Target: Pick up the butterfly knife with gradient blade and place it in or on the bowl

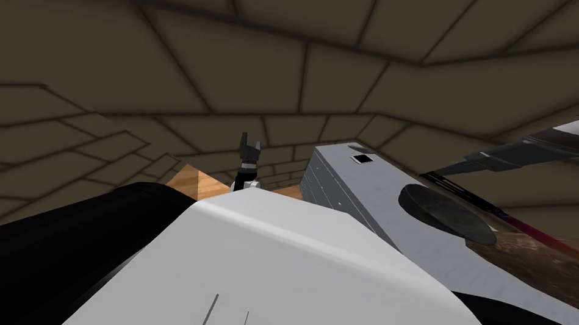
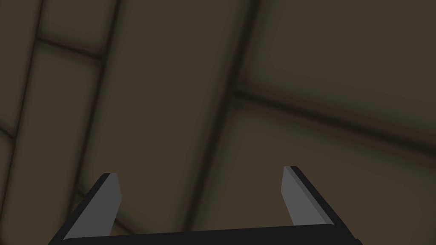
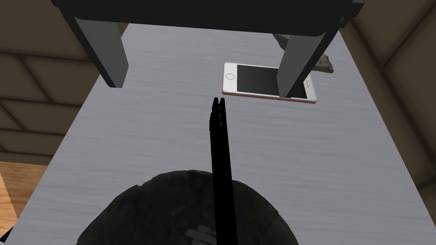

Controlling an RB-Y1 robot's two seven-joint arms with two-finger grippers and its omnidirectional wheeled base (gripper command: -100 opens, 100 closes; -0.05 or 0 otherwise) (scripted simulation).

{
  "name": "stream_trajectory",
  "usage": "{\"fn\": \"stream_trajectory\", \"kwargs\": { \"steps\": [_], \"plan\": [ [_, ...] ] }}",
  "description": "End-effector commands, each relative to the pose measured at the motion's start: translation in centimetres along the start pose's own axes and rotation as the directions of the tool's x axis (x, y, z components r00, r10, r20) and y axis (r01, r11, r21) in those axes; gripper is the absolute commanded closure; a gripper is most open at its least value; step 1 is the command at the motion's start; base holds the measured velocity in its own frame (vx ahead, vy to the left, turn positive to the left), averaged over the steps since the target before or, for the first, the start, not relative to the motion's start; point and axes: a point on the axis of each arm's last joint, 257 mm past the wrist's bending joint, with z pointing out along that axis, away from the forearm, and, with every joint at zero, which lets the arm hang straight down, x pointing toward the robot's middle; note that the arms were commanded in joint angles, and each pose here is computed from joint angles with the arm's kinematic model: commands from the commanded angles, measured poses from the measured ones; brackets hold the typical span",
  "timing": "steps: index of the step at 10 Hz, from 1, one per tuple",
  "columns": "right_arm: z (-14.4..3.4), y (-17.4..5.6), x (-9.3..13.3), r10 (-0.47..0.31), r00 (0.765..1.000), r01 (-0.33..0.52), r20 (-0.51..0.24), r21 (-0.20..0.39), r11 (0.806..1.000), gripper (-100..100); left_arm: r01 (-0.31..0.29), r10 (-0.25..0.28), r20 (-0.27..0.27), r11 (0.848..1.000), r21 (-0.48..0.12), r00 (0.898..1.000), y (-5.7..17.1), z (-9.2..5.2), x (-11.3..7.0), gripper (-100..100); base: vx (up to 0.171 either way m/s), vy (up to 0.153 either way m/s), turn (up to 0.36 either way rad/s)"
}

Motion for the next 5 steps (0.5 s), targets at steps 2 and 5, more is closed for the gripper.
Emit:
{"fn": "stream_trajectory", "kwargs": {
  "steps": [2,5],
  "plan": [
    [-1.4,0.2,-0.5,0.063,0.998,-0.063,-0.001,0.008,0.998,-100,0.0,0.0,0.0,1.0,0.0,1.0,0.0,0.0,0.0,0,-0.141,-0.095,0.211],
    [-3.0,0.4,-1.2,0.128,0.992,-0.128,0.002,0.018,0.992,-100,0.0,0.0,0.0,1.0,0.0,1.0,0.0,0.0,0.0,0,-0.128,-0.088,0.249]
  ]
}}
